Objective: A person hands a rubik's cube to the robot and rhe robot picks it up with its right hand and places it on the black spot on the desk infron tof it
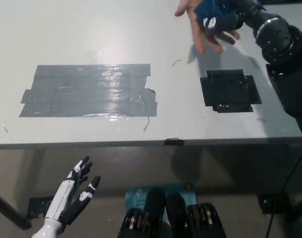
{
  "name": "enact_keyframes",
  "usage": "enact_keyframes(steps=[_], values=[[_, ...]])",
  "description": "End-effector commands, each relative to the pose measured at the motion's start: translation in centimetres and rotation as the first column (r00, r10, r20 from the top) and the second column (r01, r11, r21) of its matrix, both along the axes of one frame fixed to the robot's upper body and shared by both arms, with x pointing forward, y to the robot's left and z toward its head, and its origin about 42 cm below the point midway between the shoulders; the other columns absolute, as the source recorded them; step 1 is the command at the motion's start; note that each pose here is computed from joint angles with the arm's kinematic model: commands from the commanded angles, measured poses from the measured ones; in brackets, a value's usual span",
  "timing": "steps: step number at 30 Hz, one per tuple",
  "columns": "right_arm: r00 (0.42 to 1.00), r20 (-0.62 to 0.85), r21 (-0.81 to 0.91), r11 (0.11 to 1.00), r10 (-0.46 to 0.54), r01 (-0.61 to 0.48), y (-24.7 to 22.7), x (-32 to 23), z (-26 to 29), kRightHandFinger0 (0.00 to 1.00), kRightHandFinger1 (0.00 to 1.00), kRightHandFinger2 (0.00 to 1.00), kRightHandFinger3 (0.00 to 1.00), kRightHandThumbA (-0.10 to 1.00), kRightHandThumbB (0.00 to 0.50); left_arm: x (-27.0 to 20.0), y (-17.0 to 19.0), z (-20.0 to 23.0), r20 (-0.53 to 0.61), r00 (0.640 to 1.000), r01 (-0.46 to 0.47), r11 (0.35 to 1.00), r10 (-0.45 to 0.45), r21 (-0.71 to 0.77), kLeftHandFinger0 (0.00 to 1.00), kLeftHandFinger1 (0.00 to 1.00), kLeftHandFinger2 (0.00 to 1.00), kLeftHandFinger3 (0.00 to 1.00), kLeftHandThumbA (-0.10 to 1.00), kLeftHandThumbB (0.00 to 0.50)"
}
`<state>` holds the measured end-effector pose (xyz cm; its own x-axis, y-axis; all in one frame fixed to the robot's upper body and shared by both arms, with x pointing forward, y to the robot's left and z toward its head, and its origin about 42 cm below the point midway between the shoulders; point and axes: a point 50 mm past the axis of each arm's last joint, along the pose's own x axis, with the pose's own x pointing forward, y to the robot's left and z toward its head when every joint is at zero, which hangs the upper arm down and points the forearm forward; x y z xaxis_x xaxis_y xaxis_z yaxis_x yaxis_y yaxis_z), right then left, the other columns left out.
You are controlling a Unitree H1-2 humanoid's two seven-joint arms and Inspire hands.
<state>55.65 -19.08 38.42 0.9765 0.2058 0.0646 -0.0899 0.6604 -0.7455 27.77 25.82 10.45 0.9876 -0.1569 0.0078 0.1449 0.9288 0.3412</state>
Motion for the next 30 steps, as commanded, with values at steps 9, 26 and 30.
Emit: enact_keyframes(steps=[9,26,30], values=[[0.995,0.079,-0.024,0.998,-0.054,0.056,-4.1,0.2,0.7,0.14,0.67,1.0,1.0,-0.1,0.199,0.3,0.1,1.2,0.046,0.998,0.03,0.999,-0.03,0.011,1.0,1.0,1.0,1.0,0.78,0.149],[0.983,-0.162,-0.122,0.991,-0.081,0.061,-5.2,0.3,-11.5,0.38,0.96,1.0,1.0,-0.1,0.208,0.9,0.1,1.3,0.059,0.998,0.031,0.999,-0.032,0.018,1.0,1.0,1.0,1.0,0.81,0.152],[0.971,-0.237,-0.174,0.985,-0.026,-0.016,-5.0,0.3,-10.8,0.86,1.0,1.0,1.0,0.14,0.371,1.0,0.2,1.4,0.058,0.998,0.031,0.999,-0.031,0.011,1.0,1.0,1.0,1.0,0.8,0.146]])
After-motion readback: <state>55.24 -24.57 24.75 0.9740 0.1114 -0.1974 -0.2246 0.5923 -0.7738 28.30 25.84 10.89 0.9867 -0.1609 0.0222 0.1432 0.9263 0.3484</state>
